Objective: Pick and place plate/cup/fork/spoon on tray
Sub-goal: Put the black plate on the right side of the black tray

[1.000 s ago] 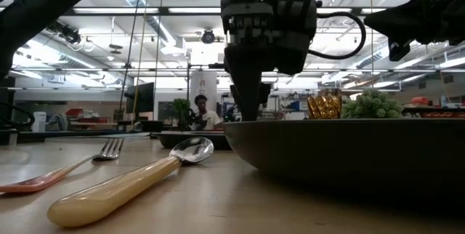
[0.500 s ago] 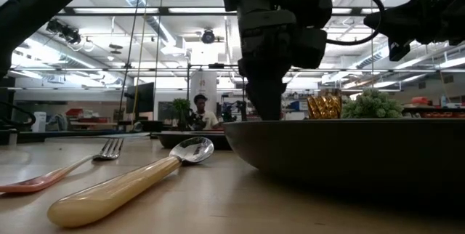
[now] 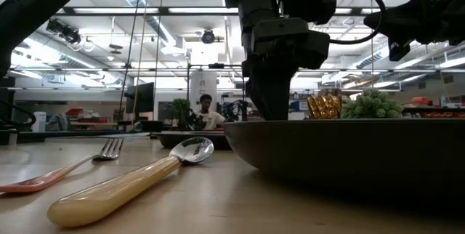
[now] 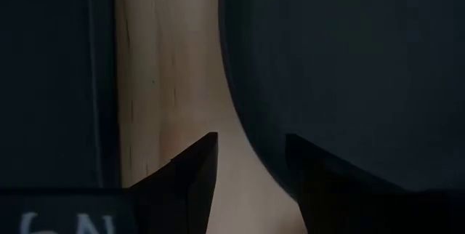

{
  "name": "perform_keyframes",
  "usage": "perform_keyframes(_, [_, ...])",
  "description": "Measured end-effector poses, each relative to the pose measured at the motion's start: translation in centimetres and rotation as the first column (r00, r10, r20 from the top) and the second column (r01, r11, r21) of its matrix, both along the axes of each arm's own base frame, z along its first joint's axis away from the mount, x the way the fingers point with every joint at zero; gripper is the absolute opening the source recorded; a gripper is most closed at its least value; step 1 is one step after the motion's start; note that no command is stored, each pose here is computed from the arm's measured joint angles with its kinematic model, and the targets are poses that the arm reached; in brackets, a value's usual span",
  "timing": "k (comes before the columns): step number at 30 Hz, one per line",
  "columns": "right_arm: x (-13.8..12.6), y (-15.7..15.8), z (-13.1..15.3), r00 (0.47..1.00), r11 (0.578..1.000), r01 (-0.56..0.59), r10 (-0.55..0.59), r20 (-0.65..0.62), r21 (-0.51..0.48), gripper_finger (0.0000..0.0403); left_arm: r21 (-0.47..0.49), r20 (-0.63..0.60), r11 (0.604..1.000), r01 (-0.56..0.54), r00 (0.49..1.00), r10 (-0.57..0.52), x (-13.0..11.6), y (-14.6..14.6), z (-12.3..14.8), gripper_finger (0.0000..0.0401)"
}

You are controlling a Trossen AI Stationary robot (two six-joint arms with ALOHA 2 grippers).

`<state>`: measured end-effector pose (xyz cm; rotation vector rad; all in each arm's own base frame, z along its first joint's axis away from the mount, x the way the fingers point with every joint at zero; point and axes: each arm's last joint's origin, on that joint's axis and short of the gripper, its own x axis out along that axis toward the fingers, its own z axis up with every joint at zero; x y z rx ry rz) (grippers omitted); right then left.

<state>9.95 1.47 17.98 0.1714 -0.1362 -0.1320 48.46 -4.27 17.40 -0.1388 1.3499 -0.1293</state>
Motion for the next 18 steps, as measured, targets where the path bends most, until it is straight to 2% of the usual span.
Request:
perform_keyframes(6, [0.0, 0.0, 0.0, 1.0, 1.0, 0.0, 0.0, 0.0, 0.0, 0.0034, 0.126, 0.058, 0.992, -0.015, 0.998, 0.008, 0.3, -1.1, 0.1, 0.0172])
perform_keyframes(13, [0.0, 0.0, 0.0, 1.0, 1.0, 0.0, 0.0, 0.0, 0.0, 0.0034, 0.178, 0.092, 0.983, -0.044, 0.995, 0.028, 0.6, -1.3, 0.2, 0.0171])
perform_keyframes(18, [0.0, 0.0, 0.0, 1.0, 1.0, 0.0, 0.0, 0.0, 0.0, 0.0034, 0.174, 0.093, 0.982, -0.071, 0.994, 0.056, 0.6, -1.1, 0.2, 0.0159])
